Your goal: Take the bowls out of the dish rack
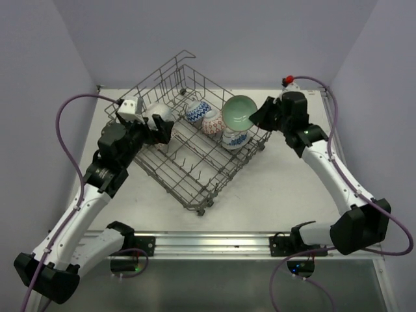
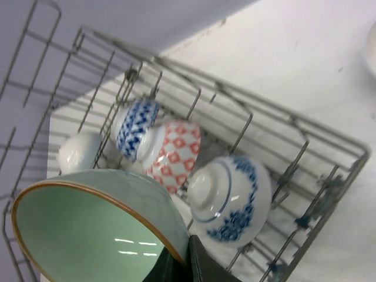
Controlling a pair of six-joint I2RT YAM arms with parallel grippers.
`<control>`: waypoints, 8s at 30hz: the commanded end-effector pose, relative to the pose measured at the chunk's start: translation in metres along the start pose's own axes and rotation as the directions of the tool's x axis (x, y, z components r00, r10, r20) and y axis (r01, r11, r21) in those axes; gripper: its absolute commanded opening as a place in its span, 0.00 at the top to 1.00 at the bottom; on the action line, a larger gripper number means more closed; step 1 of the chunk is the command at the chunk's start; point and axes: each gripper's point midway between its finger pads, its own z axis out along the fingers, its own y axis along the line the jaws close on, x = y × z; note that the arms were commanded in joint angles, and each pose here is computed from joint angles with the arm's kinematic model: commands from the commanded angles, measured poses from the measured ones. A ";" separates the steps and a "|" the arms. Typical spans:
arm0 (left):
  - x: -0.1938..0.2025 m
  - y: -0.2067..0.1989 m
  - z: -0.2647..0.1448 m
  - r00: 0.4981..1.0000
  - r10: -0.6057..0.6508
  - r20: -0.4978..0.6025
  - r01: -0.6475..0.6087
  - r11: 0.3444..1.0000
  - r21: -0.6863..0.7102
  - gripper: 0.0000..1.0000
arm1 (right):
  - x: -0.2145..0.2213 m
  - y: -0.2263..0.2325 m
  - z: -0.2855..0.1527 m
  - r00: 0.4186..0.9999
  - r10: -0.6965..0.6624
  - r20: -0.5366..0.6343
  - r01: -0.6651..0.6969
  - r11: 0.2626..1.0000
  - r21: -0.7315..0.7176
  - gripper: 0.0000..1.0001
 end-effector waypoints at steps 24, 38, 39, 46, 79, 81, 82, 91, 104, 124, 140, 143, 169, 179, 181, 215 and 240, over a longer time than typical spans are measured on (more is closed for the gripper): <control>0.060 0.046 -0.024 0.965 0.245 -0.096 -0.259 0.949 -0.181 0.00 | -0.114 -0.242 0.010 0.954 0.223 0.201 -0.293 0.838 0.460 1.00; 0.065 0.039 -0.020 0.964 0.241 -0.109 -0.255 0.957 -0.141 0.00 | -0.118 -0.276 0.060 0.953 0.268 0.144 -0.304 0.831 0.465 1.00; 0.065 0.039 -0.020 0.964 0.241 -0.109 -0.255 0.957 -0.139 0.00 | -0.118 -0.277 0.061 0.953 0.268 0.142 -0.303 0.832 0.465 1.00; 0.069 0.037 -0.018 0.963 0.242 -0.122 -0.257 0.958 -0.127 0.00 | -0.103 -0.288 0.072 0.953 0.288 0.099 -0.299 0.824 0.481 1.00; 0.077 0.038 -0.016 0.958 0.238 -0.159 -0.259 0.958 -0.121 0.00 | -0.102 -0.289 0.058 0.959 0.275 0.060 -0.264 0.805 0.531 0.51; 0.076 0.038 -0.016 0.958 0.238 -0.158 -0.258 0.958 -0.121 0.00 | -0.101 -0.288 0.057 0.961 0.270 0.058 -0.259 0.804 0.536 0.64; 0.077 0.038 -0.016 0.958 0.238 -0.159 -0.258 0.958 -0.122 0.00 | -0.100 -0.290 0.056 0.961 0.271 0.057 -0.258 0.801 0.541 0.67; 0.077 0.034 -0.015 0.958 0.238 -0.161 -0.256 0.961 -0.100 0.00 | -0.081 -0.299 0.059 0.955 0.295 0.019 -0.255 0.790 0.558 0.97; 0.080 0.034 -0.014 0.956 0.238 -0.171 -0.257 0.962 -0.095 0.00 | -0.073 -0.303 0.060 0.946 0.325 0.018 -0.281 0.788 0.548 0.77; 0.100 0.051 0.007 0.919 0.286 -0.270 -0.332 0.933 -0.141 0.00 | -0.087 -0.195 -0.007 0.944 0.319 0.088 -0.331 0.910 0.251 0.20; 0.128 0.068 0.063 0.691 0.493 -0.529 -0.588 0.809 -0.012 0.00 | -0.027 -0.106 -0.031 0.990 0.137 0.010 -0.135 0.981 -0.139 0.20; 0.124 0.076 0.068 0.660 0.519 -0.543 -0.630 0.776 -0.024 0.00 | -0.025 -0.102 -0.030 0.991 0.133 0.008 -0.130 0.979 -0.158 0.20; 0.168 0.110 0.106 0.528 0.576 -0.625 -0.673 0.732 0.106 0.00 | -0.025 -0.094 -0.035 0.990 0.136 0.024 -0.129 0.972 -0.196 0.20; 0.182 0.115 0.110 0.516 0.558 -0.650 -0.656 0.746 0.119 0.15 | -0.022 -0.100 -0.030 0.989 0.150 0.017 -0.145 0.973 -0.177 0.20; 0.178 0.115 0.111 0.526 0.550 -0.648 -0.655 0.749 0.104 0.18 | -0.021 -0.101 -0.030 0.988 0.152 0.016 -0.147 0.974 -0.174 0.20; 0.078 0.061 0.081 0.601 0.617 -0.508 -0.752 0.652 -0.099 0.83 | -0.023 -0.099 -0.037 0.988 0.154 -0.005 -0.153 0.979 -0.138 0.20; 0.055 0.025 0.057 0.840 0.431 -0.331 -0.503 0.847 -0.173 0.91 | -0.014 -0.015 -0.036 0.998 -0.061 -0.035 0.057 0.992 -0.110 0.22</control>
